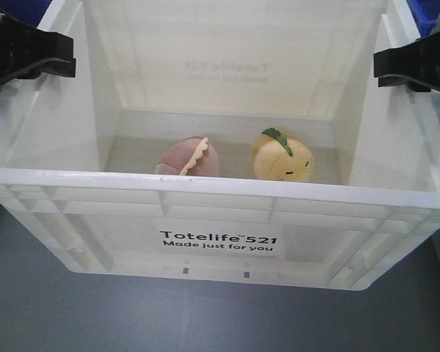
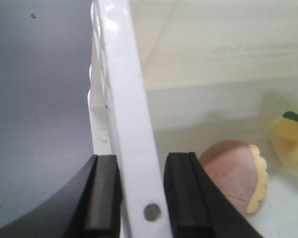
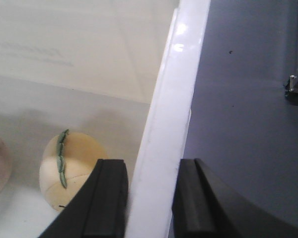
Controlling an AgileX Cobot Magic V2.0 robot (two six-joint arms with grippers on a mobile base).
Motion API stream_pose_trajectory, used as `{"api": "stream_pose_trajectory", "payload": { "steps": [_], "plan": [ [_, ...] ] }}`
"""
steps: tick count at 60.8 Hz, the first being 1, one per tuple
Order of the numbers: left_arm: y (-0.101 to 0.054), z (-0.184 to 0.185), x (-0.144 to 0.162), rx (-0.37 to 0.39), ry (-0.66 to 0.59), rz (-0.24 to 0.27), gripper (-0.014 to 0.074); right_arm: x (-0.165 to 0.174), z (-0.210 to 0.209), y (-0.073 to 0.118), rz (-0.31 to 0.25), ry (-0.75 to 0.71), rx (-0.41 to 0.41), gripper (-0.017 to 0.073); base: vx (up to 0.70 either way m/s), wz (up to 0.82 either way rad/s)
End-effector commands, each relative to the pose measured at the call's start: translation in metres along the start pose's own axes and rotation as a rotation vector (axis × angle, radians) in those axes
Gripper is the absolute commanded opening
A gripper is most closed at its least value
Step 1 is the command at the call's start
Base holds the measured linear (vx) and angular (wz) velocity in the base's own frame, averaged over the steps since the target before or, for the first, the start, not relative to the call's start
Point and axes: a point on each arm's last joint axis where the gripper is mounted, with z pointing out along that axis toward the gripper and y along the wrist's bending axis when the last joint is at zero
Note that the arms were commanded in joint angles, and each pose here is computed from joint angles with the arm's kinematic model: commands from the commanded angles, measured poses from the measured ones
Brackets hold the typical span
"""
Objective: Place moving items into box and shelve
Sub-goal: 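Carry the crate with both grippers toward the blue-bin shelving, then hold the crate rims with both grippers while the base drives along shelving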
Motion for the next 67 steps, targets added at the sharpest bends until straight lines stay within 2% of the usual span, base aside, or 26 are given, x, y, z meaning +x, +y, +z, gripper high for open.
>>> {"api": "stream_pose_trajectory", "payload": {
  "steps": [1,34,67],
  "plan": [
    [-0.0087,-0.0301,-0.0201,0.046,-0.219,0.010,-0.0006,-0.0201,-0.0226,-0.0006,-0.036,-0.202,0.005,-0.0005,0.31,-0.30],
    [-0.0087,-0.0301,-0.0201,0.046,-0.219,0.010,-0.0006,-0.0201,-0.0226,-0.0006,-0.036,-0.202,0.005,-0.0005,0.32,-0.22],
    [-0.0087,-0.0301,-0.0201,0.046,-0.219,0.010,-0.0006,-0.0202,-0.0226,-0.0006,-0.036,-0.203,0.005,-0.0005,0.34,-0.01]
  ]
}}
